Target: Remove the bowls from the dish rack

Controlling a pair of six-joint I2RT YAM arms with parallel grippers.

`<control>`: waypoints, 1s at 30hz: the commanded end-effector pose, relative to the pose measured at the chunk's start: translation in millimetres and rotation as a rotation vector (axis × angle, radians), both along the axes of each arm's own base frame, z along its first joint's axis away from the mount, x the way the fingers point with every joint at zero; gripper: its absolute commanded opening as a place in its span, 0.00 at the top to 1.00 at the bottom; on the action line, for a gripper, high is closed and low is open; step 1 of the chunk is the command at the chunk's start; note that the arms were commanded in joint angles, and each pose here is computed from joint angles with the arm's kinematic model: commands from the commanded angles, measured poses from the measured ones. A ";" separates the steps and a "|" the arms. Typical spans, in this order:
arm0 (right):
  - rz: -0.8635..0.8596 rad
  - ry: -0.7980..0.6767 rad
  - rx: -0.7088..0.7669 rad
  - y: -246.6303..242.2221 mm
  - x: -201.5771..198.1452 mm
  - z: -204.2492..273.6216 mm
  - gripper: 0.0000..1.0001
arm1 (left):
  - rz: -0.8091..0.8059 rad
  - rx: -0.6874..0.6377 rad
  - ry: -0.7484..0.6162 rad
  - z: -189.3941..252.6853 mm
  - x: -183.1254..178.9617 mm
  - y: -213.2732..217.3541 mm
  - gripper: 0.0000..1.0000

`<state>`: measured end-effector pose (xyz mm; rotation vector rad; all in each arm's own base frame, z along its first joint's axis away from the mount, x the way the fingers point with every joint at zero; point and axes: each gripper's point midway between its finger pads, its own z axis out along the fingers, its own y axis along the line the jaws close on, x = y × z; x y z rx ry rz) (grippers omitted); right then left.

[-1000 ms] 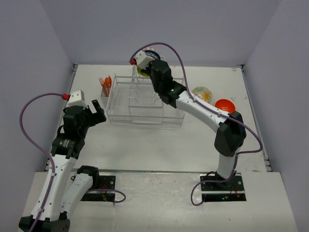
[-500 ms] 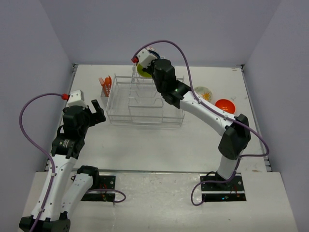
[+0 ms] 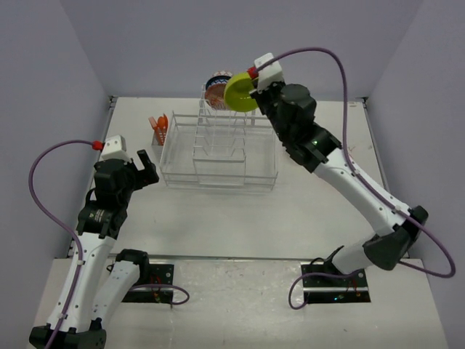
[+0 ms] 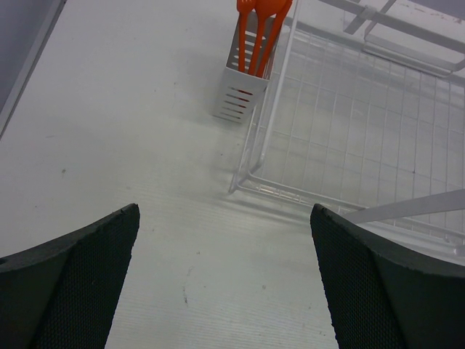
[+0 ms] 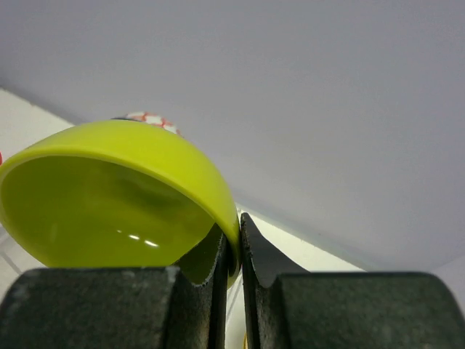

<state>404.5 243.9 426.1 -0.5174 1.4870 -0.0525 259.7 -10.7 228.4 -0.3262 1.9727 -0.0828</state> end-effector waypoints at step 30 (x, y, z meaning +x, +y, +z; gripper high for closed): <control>-0.935 0.678 0.974 -350.3 -47.7 -273.6 1.00 | -0.029 -0.004 -0.118 26.7 -3.4 -3.1 0.00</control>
